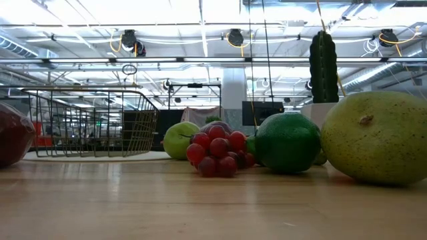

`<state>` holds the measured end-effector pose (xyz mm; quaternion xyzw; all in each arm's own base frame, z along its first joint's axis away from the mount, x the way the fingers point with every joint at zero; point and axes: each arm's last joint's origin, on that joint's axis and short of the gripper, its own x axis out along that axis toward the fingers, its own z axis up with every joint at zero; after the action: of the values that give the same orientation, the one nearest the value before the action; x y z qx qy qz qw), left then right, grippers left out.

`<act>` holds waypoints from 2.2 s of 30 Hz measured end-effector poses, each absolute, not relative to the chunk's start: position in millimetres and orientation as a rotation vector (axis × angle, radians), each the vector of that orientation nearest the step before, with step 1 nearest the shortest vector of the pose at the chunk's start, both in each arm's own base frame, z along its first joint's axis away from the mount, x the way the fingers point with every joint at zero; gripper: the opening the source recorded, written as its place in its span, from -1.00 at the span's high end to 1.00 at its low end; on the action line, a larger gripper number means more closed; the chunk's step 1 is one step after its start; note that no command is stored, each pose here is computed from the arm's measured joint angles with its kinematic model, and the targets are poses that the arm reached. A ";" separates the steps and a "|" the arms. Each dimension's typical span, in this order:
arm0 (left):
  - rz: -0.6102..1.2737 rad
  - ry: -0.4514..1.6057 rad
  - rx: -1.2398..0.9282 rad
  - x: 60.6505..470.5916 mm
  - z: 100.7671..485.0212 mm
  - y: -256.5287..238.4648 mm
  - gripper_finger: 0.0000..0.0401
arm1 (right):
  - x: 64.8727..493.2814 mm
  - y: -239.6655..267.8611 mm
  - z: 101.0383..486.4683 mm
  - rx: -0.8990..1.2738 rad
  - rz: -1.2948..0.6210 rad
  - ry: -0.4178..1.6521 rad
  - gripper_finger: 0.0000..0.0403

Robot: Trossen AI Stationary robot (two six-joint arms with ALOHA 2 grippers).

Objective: Build produce basket
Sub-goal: Put the red mango into the wire basket

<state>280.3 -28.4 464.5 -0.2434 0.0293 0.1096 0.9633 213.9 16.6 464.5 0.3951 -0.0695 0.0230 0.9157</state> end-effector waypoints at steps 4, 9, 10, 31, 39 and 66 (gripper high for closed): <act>0.155 0.006 -0.612 292.6 464.9 -31.8 -0.15 | 216.5 16.8 463.0 0.812 0.044 -0.136 -0.33; 0.089 -0.048 -0.726 306.8 464.4 -33.9 -0.51 | 220.1 17.0 461.1 0.745 0.031 -0.129 -0.33; 0.080 -0.041 -0.736 308.3 463.0 -34.4 -0.58 | 220.6 17.1 460.6 0.734 0.030 -0.126 -0.33; -0.064 0.002 -0.771 361.9 428.8 -47.9 -0.89 | 245.8 19.5 445.9 0.726 0.012 -0.064 -0.33; -0.049 0.012 -0.759 362.3 427.5 -43.6 -0.48 | 245.6 19.4 445.8 0.719 0.010 -0.062 -0.33; 0.060 0.046 -0.623 286.7 467.7 -16.9 -0.38 | 184.4 11.5 478.0 0.531 -0.035 -0.235 -0.75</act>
<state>286.7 -16.9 467.7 -0.3065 0.0225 0.0293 0.9512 184.4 11.5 478.0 0.2616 -0.1156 -0.0174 0.9581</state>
